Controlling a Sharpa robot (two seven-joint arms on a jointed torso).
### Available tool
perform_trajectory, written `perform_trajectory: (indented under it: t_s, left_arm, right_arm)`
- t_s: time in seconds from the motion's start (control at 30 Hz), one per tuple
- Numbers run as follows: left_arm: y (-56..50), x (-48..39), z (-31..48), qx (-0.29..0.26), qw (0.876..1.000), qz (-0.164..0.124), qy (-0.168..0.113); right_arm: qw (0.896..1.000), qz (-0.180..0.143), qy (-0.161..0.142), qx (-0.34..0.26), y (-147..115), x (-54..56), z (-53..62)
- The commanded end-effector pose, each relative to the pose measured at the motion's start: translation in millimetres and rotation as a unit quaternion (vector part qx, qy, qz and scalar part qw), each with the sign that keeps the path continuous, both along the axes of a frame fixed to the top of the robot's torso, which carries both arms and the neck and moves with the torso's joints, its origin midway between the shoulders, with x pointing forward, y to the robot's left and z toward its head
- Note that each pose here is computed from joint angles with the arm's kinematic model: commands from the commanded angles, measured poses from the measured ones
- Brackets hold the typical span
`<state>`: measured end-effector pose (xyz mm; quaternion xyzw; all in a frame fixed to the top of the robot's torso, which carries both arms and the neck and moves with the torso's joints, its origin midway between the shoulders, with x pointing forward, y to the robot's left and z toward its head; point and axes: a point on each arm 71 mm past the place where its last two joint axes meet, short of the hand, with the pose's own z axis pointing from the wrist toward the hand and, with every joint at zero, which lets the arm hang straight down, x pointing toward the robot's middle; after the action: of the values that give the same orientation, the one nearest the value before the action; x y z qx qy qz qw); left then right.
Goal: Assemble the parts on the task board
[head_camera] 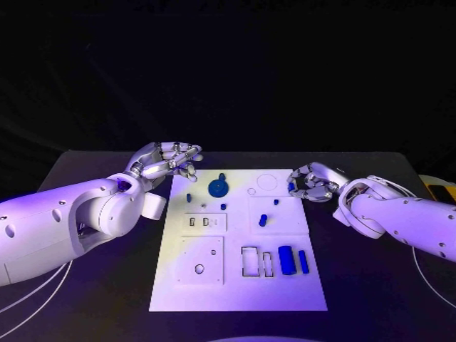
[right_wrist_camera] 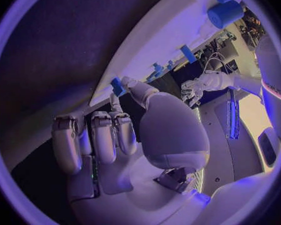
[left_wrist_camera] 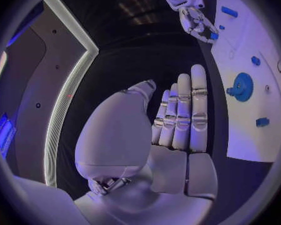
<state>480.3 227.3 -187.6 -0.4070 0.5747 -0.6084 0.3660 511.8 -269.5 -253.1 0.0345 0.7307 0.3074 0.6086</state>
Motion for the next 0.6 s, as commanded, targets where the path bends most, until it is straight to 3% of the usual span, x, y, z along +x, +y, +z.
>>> perform_trajectory:
  t_s: [0.03,0.6]
  left_arm:
    - [-1.9,-0.4,0.7,0.0,1.0,-0.003,-0.001]
    - [-0.3,0.3,-0.2,0.002,1.0,-0.001,0.003]
  right_arm:
    - [1.0,-0.002,0.001,-0.001,0.9,0.1,-0.8]
    - [1.0,-0.009,-0.012,0.012,1.7,0.4,1.5]
